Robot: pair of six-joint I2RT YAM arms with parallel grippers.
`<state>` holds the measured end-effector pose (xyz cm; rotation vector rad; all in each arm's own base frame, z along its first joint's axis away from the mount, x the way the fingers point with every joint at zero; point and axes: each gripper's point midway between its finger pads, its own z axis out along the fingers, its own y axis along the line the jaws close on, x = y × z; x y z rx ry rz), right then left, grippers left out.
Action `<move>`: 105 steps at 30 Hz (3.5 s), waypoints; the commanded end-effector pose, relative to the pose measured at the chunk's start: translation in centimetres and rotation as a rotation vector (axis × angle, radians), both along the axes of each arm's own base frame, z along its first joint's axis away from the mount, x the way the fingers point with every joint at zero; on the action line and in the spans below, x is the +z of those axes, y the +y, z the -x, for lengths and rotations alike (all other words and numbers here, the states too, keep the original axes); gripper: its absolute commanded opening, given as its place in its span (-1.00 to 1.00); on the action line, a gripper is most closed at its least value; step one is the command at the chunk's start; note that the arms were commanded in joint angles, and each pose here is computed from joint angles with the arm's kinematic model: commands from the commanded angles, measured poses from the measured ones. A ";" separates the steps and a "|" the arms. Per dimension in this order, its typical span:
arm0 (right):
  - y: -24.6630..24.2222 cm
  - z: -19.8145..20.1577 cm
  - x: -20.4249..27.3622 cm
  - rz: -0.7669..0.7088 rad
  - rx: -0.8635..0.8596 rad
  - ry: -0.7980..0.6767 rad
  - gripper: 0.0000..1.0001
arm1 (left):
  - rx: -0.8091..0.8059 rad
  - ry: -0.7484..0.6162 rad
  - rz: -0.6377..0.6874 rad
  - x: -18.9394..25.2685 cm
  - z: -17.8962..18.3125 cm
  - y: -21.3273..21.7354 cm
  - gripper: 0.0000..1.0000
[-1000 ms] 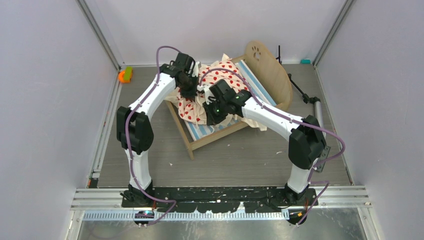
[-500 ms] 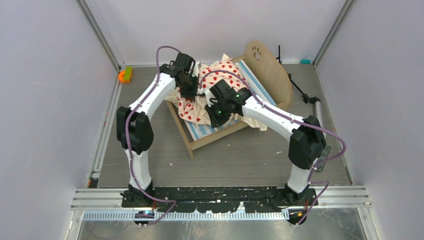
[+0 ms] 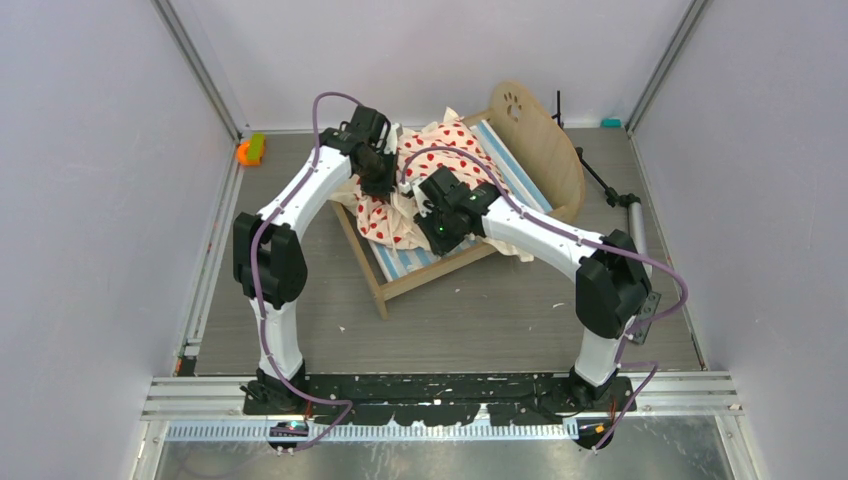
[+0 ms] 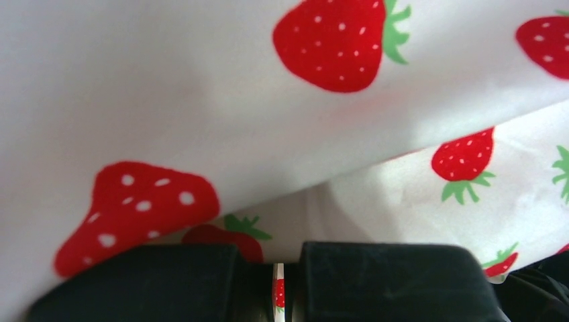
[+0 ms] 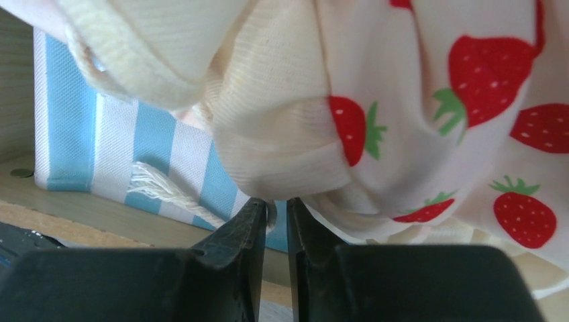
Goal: Set up the pet bed
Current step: Cross the ropes on the bed frame.
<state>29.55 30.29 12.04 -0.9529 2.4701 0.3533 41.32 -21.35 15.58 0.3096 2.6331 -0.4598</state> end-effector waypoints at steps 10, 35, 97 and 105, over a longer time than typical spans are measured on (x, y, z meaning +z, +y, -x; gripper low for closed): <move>0.0 -0.2 7.9 -0.101 -0.061 -0.094 -0.11 | 0.000 -0.098 0.024 2.7 -1.0 0.5 -1.00; 3.7 2.0 2.1 -0.082 -0.103 0.311 -1.00 | -0.018 -0.083 0.061 2.9 -0.5 -0.1 -1.00; -0.6 3.5 -2.7 0.258 -0.009 0.445 -0.75 | -0.001 -0.064 0.039 1.7 -0.5 0.3 -1.00; 0.4 1.9 2.2 0.084 -0.090 0.291 -0.46 | 0.005 -0.063 0.048 1.8 -0.4 0.2 -1.00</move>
